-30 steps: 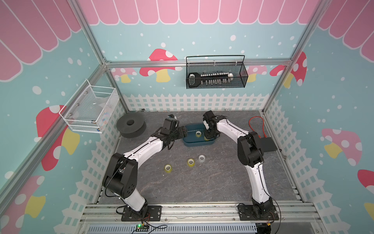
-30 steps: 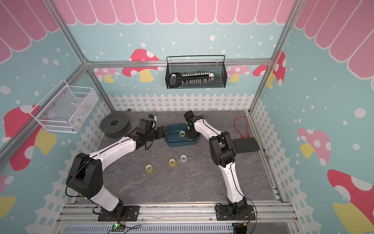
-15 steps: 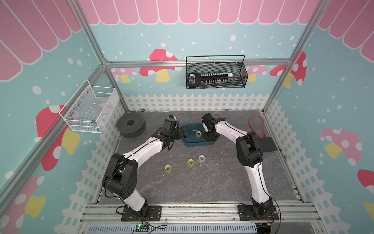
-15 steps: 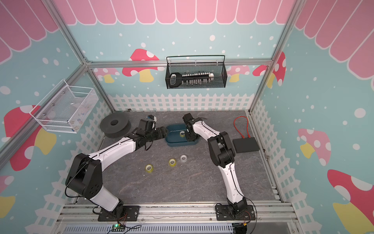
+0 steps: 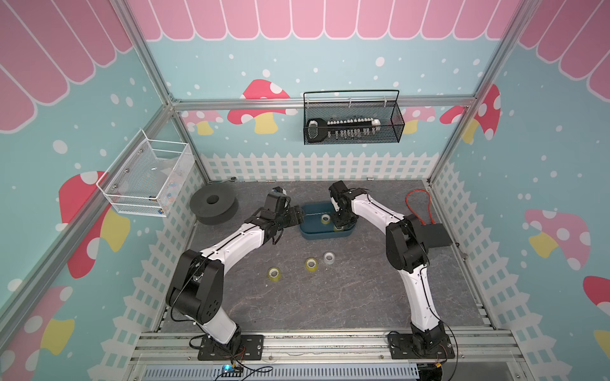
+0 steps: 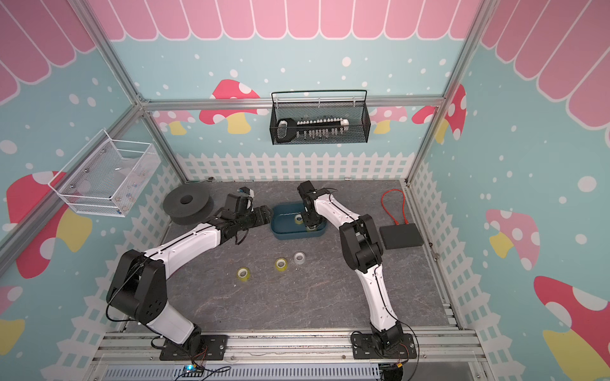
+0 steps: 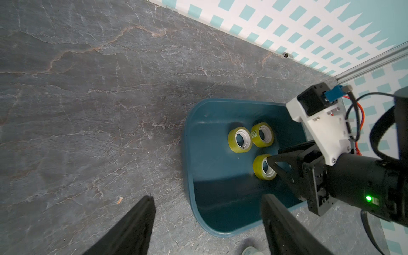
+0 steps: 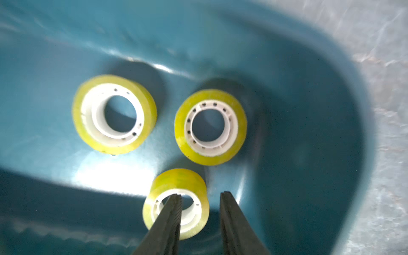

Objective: Put the transparent tape into the storage box
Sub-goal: Pick up the tape from the center of the board, then place the tape in the storage box.

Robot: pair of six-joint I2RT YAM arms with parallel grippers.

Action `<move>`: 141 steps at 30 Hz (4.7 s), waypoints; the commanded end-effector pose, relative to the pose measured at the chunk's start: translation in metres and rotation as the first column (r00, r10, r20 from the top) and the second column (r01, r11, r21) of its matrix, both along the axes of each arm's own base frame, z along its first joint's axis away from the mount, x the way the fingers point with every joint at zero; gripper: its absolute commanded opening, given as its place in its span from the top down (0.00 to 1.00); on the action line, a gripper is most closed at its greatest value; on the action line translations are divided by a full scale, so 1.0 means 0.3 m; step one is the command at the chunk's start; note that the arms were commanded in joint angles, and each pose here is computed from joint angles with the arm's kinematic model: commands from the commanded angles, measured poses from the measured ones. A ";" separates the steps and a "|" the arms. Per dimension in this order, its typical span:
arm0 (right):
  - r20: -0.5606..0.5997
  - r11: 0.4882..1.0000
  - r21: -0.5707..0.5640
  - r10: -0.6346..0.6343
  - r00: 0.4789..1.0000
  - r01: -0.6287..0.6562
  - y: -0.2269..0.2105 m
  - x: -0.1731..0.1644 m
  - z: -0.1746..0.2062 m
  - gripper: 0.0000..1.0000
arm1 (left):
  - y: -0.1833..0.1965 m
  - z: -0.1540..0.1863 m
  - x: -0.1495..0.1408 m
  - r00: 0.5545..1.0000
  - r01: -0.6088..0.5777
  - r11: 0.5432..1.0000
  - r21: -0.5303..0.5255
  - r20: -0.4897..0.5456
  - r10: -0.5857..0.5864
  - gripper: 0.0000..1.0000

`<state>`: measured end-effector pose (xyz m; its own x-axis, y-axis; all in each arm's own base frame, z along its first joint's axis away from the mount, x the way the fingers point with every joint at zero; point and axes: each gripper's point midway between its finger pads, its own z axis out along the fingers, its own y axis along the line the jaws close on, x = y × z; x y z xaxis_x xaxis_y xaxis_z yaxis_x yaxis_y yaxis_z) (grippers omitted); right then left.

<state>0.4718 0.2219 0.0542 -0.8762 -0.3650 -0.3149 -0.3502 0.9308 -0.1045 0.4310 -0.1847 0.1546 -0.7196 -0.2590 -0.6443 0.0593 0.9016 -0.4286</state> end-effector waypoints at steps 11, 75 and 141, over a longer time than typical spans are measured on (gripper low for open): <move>0.094 0.996 0.091 -0.014 0.995 0.005 0.044 0.038 0.225 0.65 | 0.025 0.077 -0.116 0.997 0.057 0.998 -0.005 0.061 -0.057 0.20; 0.265 0.968 0.248 -0.033 0.964 -0.035 0.036 -0.176 0.466 0.58 | -0.170 -0.439 -0.456 0.913 0.255 0.960 0.118 -0.357 -0.199 0.67; 0.246 0.967 0.241 -0.144 0.959 0.083 -0.094 0.111 0.398 0.57 | -0.239 -0.202 0.287 0.951 0.247 0.956 0.156 -0.230 -0.208 1.00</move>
<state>0.5022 0.1952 0.1738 -0.7758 -0.1614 -0.6100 -0.2284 0.9730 0.0329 0.5236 -0.2541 0.0961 -0.8539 0.0070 -0.5204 0.1808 0.9417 -0.2839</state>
